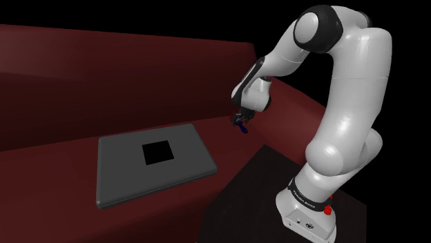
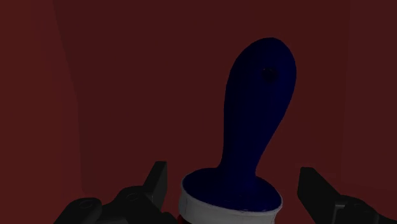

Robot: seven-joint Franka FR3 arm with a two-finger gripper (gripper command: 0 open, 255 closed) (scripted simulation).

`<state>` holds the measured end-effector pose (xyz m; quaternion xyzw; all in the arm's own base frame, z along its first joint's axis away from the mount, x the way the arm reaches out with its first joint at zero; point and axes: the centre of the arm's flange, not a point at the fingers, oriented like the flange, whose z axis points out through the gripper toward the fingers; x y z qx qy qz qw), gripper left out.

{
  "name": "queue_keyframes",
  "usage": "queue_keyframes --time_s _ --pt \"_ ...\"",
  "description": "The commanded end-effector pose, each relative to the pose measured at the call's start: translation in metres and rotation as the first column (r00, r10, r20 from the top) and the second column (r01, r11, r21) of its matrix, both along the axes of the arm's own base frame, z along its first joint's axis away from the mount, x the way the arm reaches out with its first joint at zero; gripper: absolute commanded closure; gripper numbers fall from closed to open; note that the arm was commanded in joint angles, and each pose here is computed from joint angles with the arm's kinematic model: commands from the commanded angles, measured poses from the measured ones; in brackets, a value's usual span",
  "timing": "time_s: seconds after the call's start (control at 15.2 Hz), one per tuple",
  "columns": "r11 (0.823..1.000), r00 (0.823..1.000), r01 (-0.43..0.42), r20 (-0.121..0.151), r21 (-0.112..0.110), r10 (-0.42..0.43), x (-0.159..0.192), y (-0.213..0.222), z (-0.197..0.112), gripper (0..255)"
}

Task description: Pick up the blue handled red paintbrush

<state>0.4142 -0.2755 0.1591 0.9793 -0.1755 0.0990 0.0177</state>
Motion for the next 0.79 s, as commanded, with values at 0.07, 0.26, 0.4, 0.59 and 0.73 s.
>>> queue_keyframes --time_s 0.07,0.26,0.4,0.59,0.73 --pt "1.0 1.0 0.0 0.0 0.0 0.0 -0.0007 -0.0004 -0.0024 255" --pt "1.0 1.0 0.0 0.0 0.0 0.0 -0.0007 -0.0003 -0.0024 255" --pt "1.0 1.0 0.0 0.0 0.0 0.0 -0.0007 -0.0003 -0.0024 255" --pt "1.0 1.0 0.0 0.0 0.0 0.0 -0.0008 -0.0004 -0.0023 255" --pt "1.0 1.0 0.0 0.0 0.0 0.0 -0.0007 -0.0003 0.0027 255"
